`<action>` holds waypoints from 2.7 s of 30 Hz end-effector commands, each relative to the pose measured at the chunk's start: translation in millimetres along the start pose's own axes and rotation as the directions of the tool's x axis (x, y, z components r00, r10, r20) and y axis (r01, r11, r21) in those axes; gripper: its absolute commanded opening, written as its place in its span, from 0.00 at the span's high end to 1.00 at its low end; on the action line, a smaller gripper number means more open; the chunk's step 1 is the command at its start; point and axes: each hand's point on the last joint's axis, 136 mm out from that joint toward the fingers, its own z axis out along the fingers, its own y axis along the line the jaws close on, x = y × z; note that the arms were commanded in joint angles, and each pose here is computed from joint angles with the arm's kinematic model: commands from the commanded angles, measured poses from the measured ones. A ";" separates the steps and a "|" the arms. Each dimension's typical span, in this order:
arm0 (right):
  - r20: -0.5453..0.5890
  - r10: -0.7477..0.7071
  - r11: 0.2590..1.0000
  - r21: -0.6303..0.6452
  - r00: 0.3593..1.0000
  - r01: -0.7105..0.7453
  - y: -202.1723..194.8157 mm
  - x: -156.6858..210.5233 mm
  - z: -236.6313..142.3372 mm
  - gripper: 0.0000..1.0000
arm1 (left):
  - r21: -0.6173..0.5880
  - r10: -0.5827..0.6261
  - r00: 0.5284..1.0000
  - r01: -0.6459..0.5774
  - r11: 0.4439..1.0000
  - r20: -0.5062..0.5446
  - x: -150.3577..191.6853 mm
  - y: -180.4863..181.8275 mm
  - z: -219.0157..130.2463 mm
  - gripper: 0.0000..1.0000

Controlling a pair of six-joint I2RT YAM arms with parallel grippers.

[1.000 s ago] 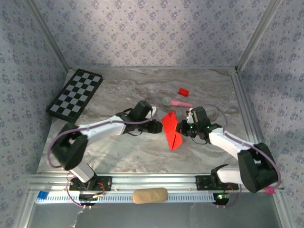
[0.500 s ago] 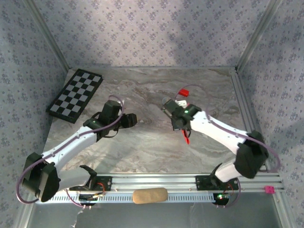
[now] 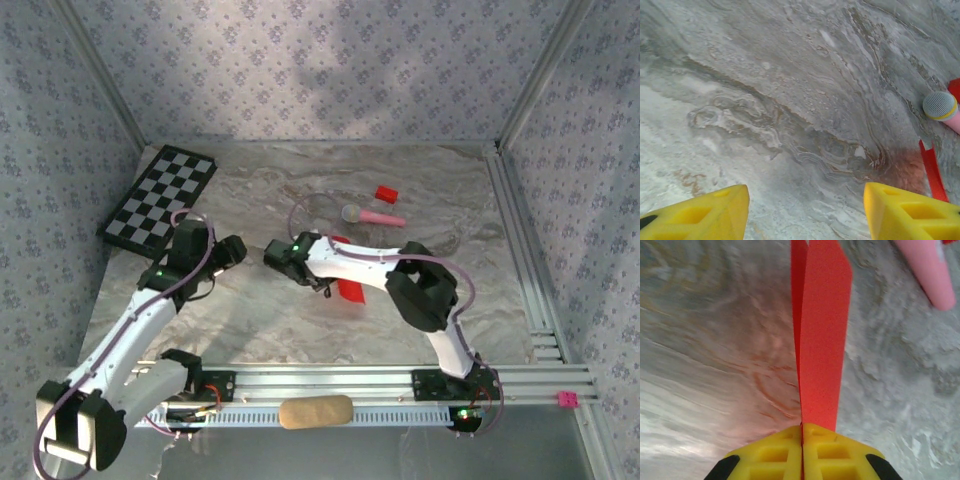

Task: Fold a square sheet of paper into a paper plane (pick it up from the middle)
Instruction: Turn over the paper at the center of the table, then third fold the triangle at the center of the table.

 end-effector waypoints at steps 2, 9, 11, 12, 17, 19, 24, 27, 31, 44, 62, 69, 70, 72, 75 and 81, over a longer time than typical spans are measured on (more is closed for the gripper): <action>0.003 -0.017 0.995 -0.101 1.000 0.018 32.5 -14.8 -7.3 0.90 | -0.062 -0.027 1.000 0.027 0.998 -0.004 4.4 18.5 -7.0 0.37; -0.020 0.047 0.925 -0.375 0.999 -0.051 69.6 -29.3 -13.9 0.75 | 0.001 -0.023 0.999 0.023 1.000 -0.043 7.8 6.0 -5.0 0.37; -0.009 0.089 0.867 -0.492 0.996 -0.082 75.2 -35.3 -28.2 0.65 | 0.046 -0.014 0.998 0.017 0.999 -0.068 9.4 -3.7 -2.7 0.37; 0.000 0.127 0.829 -0.549 0.992 -0.106 73.6 -40.6 -36.7 0.62 | 0.072 -0.010 0.996 0.017 0.997 -0.086 10.7 -9.6 -1.1 0.37; -0.001 0.295 0.646 -0.737 0.956 -0.200 41.6 -44.6 -56.8 0.55 | 0.213 0.030 0.976 0.018 0.977 -0.216 22.5 -42.0 12.1 0.40; -0.046 0.356 0.579 -0.773 0.933 -0.259 23.9 -31.9 -44.9 0.58 | 0.242 0.045 0.958 0.026 0.970 -0.284 32.4 -52.6 21.2 0.41; -0.227 0.468 0.344 -0.843 0.854 -0.413 -3.4 0.1 -9.7 0.78 | 0.297 0.137 0.890 -0.002 0.955 -0.435 73.2 -88.0 45.7 0.48; -0.269 0.456 0.274 -0.864 0.848 -0.422 -0.7 7.0 -3.9 0.84 | 0.294 0.141 0.855 0.014 0.956 -0.499 98.0 -102.7 60.7 0.49; -0.324 0.427 0.256 -0.852 0.844 -0.457 8.0 16.1 9.7 0.90 | 0.279 0.125 0.833 0.037 0.960 -0.539 117.9 -111.2 77.4 0.49; -0.436 0.401 0.220 -0.808 0.806 -0.547 30.3 38.4 47.0 0.91 | 0.234 0.091 0.797 0.064 0.970 -0.597 133.3 -108.5 96.8 0.48; -0.490 0.431 0.201 -0.766 0.758 -0.610 29.5 56.3 63.3 0.91 | 0.200 0.040 0.756 0.121 0.972 -0.653 153.2 -104.2 111.8 0.57; -0.496 0.440 0.203 -0.757 0.748 -0.621 27.5 58.7 66.3 0.91 | 0.200 0.047 0.741 0.119 0.973 -0.670 159.4 -104.5 117.4 0.59; -0.496 0.439 0.202 -0.758 0.749 -0.621 27.7 58.7 66.1 0.92 | 0.204 0.049 0.739 0.121 0.971 -0.672 159.6 -105.5 118.1 0.59; -0.498 0.440 0.202 -0.756 0.748 -0.622 28.0 58.8 66.6 0.92 | 0.211 0.051 0.737 0.125 0.970 -0.674 160.5 -107.6 119.2 0.61; -0.497 0.440 0.202 -0.757 0.748 -0.621 27.7 58.7 66.5 0.92 | 0.214 0.055 0.734 0.125 0.969 -0.677 162.3 -108.9 119.7 0.64; -0.502 0.440 0.202 -0.752 0.744 -0.627 28.1 59.6 67.8 0.92 | 0.218 0.055 0.731 0.130 0.967 -0.680 164.0 -109.4 120.6 0.68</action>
